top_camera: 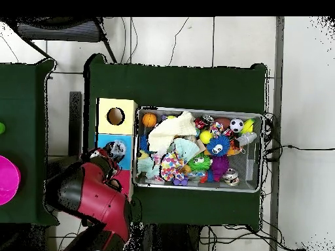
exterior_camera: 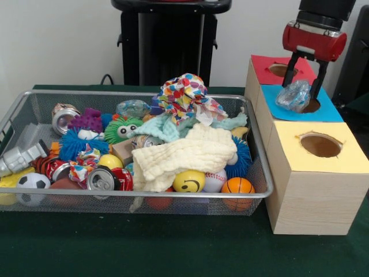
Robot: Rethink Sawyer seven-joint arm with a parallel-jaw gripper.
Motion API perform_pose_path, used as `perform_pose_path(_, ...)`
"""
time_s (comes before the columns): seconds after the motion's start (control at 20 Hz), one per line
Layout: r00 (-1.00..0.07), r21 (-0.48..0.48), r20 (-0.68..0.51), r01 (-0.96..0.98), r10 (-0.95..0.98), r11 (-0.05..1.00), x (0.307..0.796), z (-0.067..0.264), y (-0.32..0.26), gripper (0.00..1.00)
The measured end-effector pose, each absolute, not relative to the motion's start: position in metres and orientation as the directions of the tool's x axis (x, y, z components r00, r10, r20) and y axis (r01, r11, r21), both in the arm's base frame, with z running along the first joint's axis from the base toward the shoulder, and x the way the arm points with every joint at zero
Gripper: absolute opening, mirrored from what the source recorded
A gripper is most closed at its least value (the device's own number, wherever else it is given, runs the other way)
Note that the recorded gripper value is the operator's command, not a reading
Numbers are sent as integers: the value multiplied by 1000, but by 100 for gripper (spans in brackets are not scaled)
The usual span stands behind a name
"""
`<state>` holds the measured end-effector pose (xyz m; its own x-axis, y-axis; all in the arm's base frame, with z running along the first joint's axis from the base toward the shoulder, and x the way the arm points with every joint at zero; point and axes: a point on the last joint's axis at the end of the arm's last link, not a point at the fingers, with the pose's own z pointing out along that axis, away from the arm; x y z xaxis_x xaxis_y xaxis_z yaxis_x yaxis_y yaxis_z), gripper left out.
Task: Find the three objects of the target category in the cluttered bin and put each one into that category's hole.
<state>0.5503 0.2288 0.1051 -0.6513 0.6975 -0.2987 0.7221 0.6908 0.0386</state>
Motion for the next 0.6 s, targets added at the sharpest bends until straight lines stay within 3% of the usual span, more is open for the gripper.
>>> perform_pose_path(0.6,-659,37,-238,728,714,684,546,116,234,100)
